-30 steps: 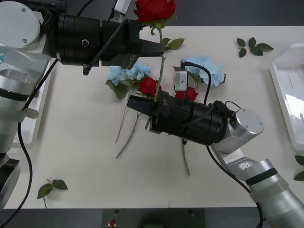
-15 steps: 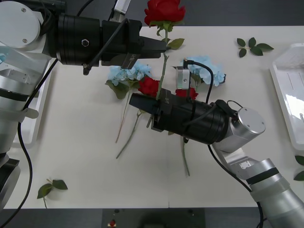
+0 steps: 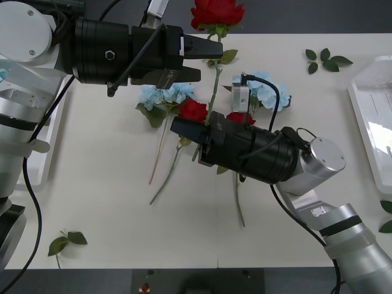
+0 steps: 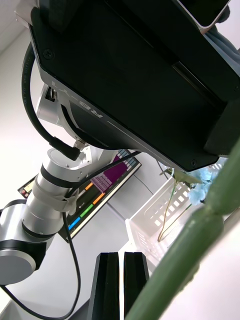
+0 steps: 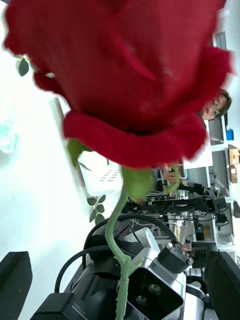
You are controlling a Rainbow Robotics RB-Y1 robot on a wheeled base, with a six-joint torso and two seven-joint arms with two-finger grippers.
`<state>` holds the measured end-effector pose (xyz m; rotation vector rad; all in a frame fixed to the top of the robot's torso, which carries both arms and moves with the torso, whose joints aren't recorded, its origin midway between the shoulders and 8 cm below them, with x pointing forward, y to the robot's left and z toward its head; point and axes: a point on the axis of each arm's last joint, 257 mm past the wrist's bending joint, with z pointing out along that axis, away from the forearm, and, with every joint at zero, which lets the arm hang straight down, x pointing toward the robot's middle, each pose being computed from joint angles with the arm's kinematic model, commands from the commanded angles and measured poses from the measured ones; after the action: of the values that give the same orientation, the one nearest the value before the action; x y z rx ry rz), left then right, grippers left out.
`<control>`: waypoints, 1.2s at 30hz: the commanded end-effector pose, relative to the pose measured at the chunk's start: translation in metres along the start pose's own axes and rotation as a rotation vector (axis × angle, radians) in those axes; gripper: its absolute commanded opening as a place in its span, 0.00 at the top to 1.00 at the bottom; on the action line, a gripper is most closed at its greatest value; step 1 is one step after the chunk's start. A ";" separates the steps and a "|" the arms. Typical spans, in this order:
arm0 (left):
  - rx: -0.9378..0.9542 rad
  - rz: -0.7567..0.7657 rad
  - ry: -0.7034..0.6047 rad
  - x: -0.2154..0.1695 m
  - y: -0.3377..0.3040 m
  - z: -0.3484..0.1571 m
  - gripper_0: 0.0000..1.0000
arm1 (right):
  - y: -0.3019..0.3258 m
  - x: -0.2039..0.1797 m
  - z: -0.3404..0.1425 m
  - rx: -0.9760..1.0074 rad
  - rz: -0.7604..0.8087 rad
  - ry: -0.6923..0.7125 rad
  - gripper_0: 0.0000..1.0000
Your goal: Put the red flowers into the right box and the blue flowers into the left box
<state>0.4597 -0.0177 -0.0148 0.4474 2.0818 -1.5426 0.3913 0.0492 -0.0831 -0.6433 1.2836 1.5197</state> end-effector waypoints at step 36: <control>-0.336 0.000 -0.020 -0.001 0.099 -0.105 0.00 | -0.164 -0.142 -0.361 1.056 0.008 0.629 1.00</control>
<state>0.4874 0.0899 -0.0666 0.2938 2.2425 -1.2770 0.5126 -0.3113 -0.1477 -0.4480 2.2675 0.5439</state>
